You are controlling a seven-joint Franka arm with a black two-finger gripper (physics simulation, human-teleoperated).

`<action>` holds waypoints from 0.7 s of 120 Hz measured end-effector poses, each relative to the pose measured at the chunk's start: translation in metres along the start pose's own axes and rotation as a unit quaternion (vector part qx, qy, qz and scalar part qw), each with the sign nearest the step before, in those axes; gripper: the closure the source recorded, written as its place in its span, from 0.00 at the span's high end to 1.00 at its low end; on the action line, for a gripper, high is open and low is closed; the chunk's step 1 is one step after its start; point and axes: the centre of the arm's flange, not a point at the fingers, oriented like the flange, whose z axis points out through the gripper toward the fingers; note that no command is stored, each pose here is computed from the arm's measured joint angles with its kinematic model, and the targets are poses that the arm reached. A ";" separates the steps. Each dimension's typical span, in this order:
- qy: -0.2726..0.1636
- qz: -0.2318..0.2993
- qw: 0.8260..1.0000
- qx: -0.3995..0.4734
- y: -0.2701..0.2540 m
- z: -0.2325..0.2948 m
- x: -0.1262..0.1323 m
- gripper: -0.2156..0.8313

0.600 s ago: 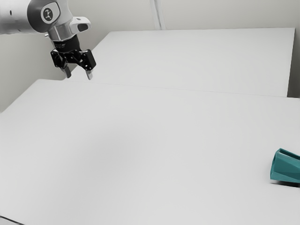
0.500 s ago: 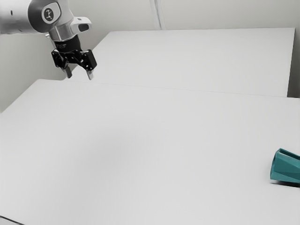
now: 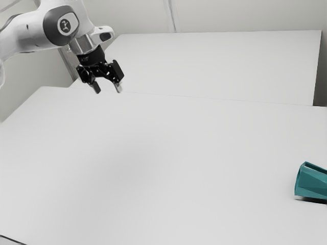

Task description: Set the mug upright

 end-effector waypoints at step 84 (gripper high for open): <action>0.061 0.089 0.974 -0.197 0.079 0.116 0.016 0.77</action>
